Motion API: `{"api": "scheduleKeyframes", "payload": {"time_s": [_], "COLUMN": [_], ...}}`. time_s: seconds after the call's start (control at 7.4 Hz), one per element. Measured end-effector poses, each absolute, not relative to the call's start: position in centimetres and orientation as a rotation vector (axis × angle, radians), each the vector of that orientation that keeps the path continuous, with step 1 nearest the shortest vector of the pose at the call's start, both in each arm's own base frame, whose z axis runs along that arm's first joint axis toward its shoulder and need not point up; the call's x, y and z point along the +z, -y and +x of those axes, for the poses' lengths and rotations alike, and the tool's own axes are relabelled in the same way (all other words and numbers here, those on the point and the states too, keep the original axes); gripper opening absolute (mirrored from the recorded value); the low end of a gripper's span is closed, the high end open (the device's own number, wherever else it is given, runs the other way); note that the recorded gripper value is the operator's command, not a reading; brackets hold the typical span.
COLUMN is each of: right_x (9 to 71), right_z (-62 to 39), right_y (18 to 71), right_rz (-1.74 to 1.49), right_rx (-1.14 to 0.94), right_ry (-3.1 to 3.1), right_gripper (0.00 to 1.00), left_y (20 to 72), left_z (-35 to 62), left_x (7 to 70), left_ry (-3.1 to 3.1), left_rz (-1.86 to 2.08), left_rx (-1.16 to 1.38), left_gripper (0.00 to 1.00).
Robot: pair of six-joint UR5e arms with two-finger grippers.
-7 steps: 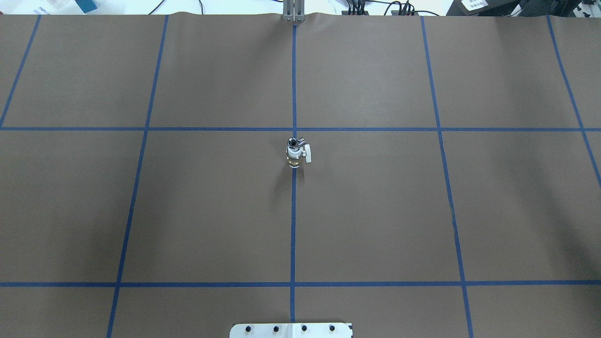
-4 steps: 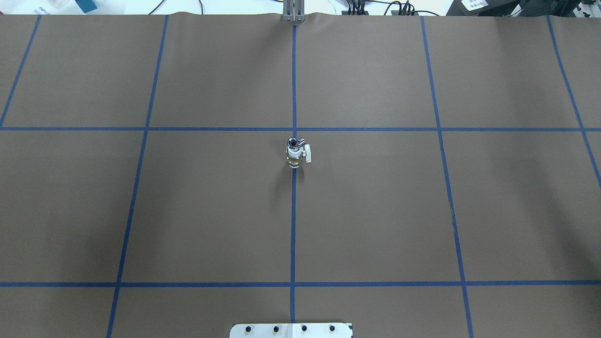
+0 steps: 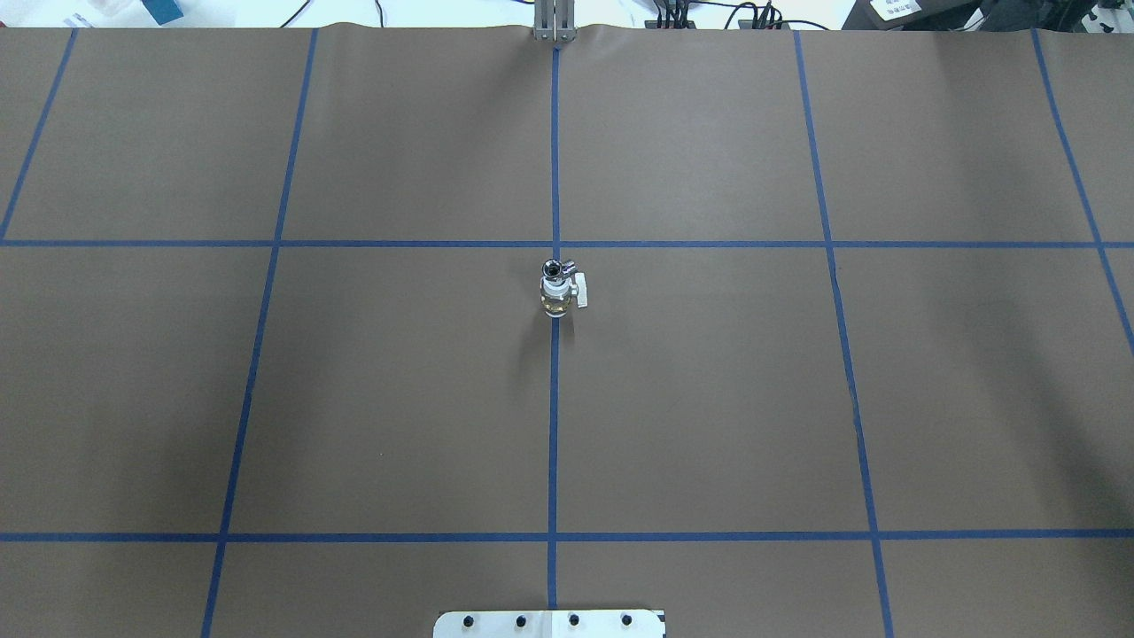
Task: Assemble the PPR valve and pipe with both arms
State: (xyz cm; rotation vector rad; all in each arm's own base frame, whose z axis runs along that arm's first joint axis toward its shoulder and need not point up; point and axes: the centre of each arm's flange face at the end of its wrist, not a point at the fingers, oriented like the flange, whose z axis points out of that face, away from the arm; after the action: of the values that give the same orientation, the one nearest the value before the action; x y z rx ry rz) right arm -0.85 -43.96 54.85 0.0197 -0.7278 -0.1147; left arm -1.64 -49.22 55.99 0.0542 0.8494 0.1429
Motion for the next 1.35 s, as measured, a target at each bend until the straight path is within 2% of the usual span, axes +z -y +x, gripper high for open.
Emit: {"api": "scheduleKeyframes", "payload": {"time_s": [1.35], "right_x": [54.52], "right_z": [-0.54], "right_y": [43.65], "right_rz": [0.018], "right_rx": [-0.106], "right_ry": [0.783], "right_gripper": [1.0], "left_y": [48.44], "left_z": [-1.88], "left_x": [56.18], "left_ry": [-0.85], "left_rz": [0.05], "left_rx": [0.135], "left_gripper": [1.0]}}
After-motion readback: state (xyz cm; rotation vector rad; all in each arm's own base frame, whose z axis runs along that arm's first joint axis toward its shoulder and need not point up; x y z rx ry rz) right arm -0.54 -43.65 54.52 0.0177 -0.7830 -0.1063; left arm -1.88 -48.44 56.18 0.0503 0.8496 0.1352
